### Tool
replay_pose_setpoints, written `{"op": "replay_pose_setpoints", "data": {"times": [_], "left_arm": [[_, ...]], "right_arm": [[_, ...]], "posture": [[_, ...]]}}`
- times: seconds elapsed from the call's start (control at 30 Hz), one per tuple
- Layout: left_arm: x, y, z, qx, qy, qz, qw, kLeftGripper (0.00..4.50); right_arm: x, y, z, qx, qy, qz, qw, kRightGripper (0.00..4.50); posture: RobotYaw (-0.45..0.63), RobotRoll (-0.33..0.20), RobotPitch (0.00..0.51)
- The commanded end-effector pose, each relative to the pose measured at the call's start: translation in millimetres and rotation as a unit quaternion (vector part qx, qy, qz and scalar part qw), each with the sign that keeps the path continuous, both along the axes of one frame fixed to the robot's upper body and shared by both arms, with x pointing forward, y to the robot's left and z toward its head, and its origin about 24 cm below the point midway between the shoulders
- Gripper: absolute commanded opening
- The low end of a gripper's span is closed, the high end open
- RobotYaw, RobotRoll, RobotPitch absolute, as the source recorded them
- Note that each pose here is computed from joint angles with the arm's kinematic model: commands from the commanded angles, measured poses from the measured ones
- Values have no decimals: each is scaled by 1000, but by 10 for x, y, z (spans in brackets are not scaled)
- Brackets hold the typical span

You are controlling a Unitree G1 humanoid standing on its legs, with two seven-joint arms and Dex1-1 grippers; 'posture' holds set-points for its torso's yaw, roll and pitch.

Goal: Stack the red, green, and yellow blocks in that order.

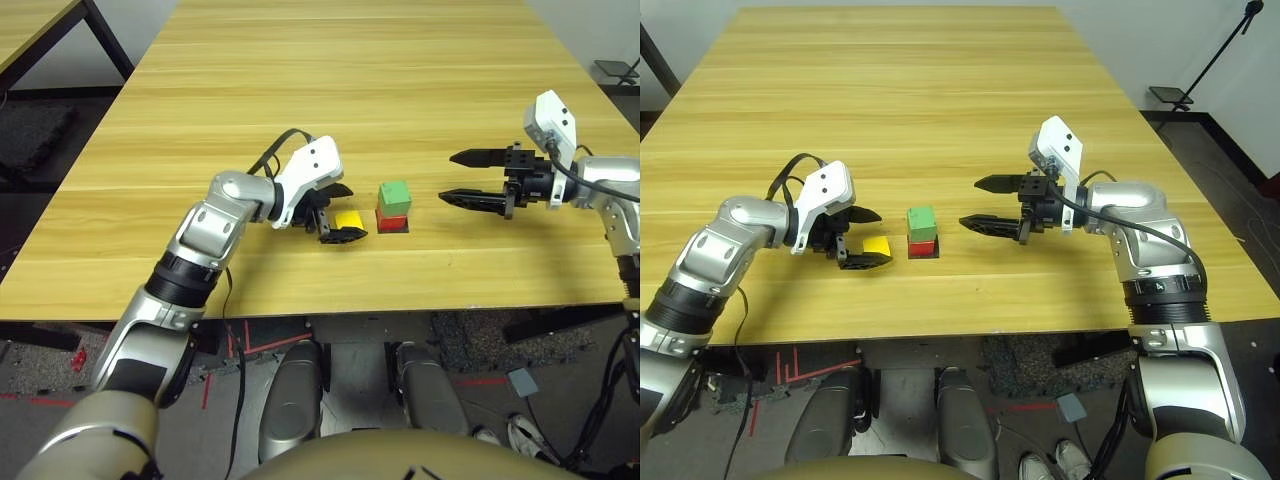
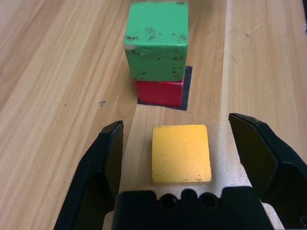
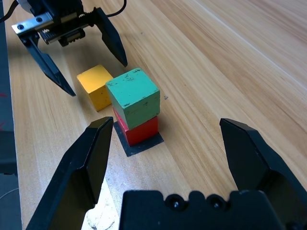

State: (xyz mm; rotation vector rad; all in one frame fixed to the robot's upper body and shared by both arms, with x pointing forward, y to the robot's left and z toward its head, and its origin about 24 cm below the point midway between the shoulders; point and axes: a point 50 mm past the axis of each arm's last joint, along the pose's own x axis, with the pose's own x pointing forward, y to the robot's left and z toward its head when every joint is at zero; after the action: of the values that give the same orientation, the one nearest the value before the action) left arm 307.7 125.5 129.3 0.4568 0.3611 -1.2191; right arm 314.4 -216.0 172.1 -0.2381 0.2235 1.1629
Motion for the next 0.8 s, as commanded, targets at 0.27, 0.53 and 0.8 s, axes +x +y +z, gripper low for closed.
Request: {"op": "replay_pose_setpoints", "data": {"times": [0.27, 0.53, 0.8], "left_arm": [[-24, 193, -363, 47, 32, 32, 998, 3530], [-7, 8, 48, -5, 22, 34, 999, 1856], [-26, -176, 766, -30, -24, 5, 999, 1856]], "right_arm": [[-42, 29, -52, 3, 5, 6, 1000, 4500], [-76, 38, -103, 7, 11, 2, 1000, 4500], [-92, 39, -129, 11, 13, -3, 1000, 4500]], "posture": [[144, -118, 86], [149, -108, 88], [150, -91, 88]]}}
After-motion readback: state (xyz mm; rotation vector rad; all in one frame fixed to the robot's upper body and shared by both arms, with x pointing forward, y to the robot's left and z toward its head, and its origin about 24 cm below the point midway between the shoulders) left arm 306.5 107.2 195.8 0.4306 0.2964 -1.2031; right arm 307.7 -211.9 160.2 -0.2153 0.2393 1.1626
